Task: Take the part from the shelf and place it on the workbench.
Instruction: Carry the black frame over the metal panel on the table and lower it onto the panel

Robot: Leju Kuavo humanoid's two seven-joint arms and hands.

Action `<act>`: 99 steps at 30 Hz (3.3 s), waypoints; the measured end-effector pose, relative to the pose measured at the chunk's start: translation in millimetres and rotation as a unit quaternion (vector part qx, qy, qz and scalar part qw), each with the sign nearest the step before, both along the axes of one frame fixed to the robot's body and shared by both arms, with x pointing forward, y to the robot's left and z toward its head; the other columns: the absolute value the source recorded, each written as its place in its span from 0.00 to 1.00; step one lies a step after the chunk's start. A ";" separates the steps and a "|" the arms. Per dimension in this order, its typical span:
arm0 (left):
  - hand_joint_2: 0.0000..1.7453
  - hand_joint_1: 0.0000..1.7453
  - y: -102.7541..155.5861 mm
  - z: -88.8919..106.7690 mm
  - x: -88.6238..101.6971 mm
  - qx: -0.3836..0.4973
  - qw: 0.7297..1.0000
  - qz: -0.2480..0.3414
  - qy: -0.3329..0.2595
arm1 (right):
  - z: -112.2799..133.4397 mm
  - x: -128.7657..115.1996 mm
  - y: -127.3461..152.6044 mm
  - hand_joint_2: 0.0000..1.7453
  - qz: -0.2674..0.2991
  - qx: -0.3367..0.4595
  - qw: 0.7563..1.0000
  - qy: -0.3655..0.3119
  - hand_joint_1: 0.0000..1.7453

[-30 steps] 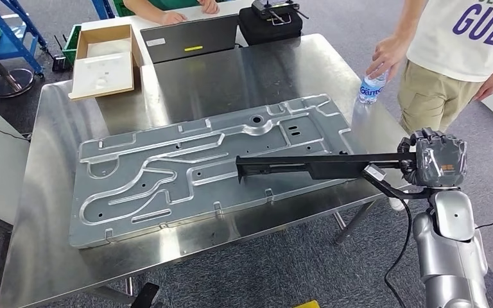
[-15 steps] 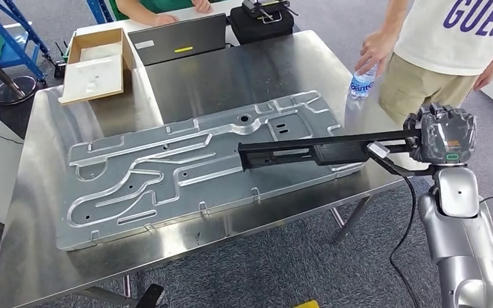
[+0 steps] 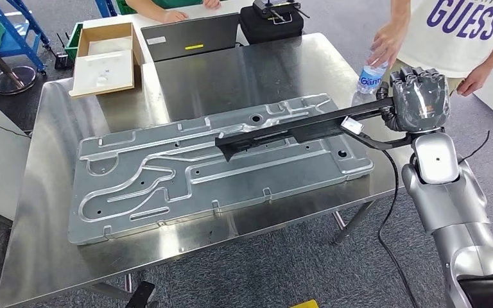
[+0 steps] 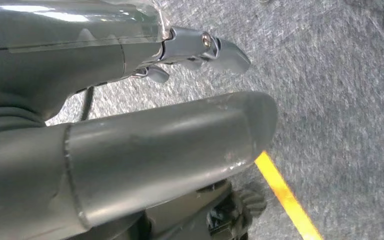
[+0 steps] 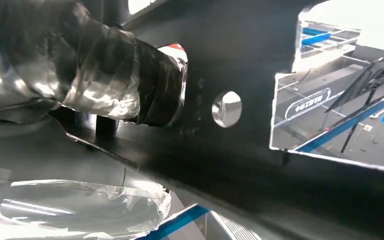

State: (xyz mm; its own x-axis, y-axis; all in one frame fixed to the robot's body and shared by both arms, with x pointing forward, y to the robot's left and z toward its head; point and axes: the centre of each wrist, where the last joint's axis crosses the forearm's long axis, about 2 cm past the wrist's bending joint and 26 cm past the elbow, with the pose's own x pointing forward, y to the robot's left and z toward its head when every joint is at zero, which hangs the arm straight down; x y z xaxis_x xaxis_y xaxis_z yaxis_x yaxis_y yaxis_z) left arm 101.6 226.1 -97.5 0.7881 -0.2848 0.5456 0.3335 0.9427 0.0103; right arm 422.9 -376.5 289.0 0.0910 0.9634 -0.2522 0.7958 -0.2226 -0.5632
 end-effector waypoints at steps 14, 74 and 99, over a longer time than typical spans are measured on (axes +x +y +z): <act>0.00 0.00 3.7 -0.3 0.7 0.003 1.000 -0.001 0.001 | 15.8 6.4 -2.2 0.00 0.012 -0.031 0.999 -0.007 0.58; 0.00 0.00 4.7 -0.6 -0.3 0.006 1.000 0.004 0.004 | 12.6 14.5 -65.8 0.00 0.005 0.174 0.985 0.004 0.00; 0.00 0.00 4.0 -0.2 1.4 -0.001 1.000 0.009 0.004 | 23.7 41.3 -66.1 0.00 0.138 0.532 0.832 0.075 0.00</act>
State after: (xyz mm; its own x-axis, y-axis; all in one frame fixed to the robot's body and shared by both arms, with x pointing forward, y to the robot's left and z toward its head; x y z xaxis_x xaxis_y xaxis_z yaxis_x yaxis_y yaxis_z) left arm 103.0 230.1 -97.7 0.7977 -0.2691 0.5397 0.3157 0.9488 0.0065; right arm 464.1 -442.6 312.8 -0.1259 0.6283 0.7677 0.6370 0.6445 -0.4230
